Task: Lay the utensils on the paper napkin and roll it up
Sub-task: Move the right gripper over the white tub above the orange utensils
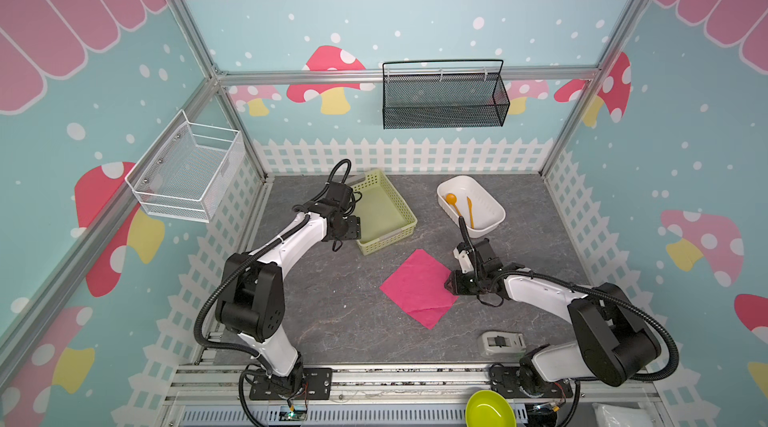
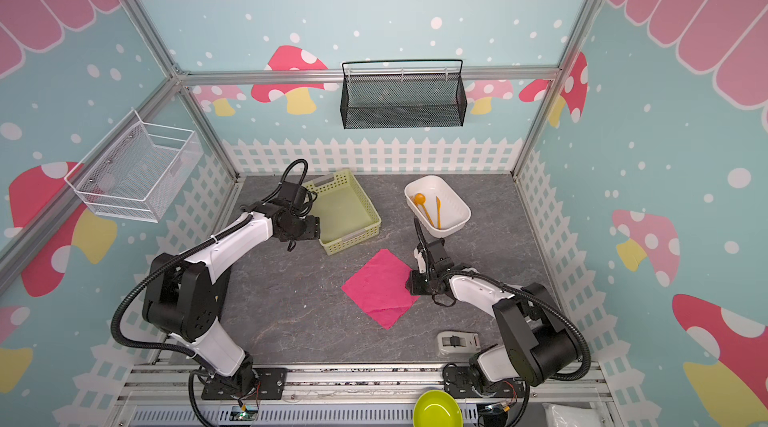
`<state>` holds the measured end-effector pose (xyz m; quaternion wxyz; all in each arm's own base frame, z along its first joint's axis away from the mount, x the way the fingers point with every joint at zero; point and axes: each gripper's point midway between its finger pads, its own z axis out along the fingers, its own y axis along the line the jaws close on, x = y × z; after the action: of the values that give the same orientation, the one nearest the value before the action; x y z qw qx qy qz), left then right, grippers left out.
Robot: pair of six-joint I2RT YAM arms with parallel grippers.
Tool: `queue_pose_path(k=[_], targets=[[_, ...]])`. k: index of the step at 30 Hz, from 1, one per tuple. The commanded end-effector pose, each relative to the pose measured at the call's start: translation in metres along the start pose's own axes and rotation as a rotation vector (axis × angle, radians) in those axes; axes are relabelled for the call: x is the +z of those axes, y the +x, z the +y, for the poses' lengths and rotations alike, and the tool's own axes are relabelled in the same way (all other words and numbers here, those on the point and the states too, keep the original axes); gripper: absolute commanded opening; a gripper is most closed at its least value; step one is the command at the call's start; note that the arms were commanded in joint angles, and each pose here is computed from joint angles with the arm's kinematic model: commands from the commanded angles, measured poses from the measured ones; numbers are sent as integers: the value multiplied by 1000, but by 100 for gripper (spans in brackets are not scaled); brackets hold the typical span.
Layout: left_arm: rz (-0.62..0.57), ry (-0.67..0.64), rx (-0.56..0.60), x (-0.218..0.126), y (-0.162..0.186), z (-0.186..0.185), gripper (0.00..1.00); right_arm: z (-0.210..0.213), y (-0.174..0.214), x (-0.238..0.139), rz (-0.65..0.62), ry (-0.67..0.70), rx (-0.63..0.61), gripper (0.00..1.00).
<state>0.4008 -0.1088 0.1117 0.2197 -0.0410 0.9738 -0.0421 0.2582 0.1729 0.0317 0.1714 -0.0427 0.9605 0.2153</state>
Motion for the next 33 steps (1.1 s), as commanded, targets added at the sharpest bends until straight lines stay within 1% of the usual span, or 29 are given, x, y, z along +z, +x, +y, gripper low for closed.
queue_pose_path(k=[1, 5, 9, 12, 16, 19, 25, 27, 30, 33], targets=[[31, 24, -10, 5, 1, -11, 75, 8, -11, -21, -46, -13, 12, 45], [77, -20, -3, 16, 10, -5, 74, 9, -42, -49, -148, 20, -5, 48], [133, -79, -9, 23, 22, 13, 72, -9, -72, -76, -241, 102, -18, 51], [146, -114, -14, 23, 25, 26, 72, -20, -94, -87, -279, 118, -12, 51], [150, -168, -16, 17, 23, 42, 72, -35, -122, -92, -302, 138, 2, 51], [149, -187, -27, 13, 20, 54, 73, -41, -143, -88, -304, 132, -3, 52], [175, -195, -68, 12, 16, 77, 73, -49, -182, -67, -266, 81, -12, 52], [177, -172, -70, 11, 13, 76, 73, -53, -196, -59, -253, 69, -17, 53], [166, -109, -62, 6, 6, 64, 74, -57, -212, -45, -226, 63, -29, 54], [129, -95, -45, -5, -7, 61, 75, -57, -221, -31, -189, 42, -39, 54]])
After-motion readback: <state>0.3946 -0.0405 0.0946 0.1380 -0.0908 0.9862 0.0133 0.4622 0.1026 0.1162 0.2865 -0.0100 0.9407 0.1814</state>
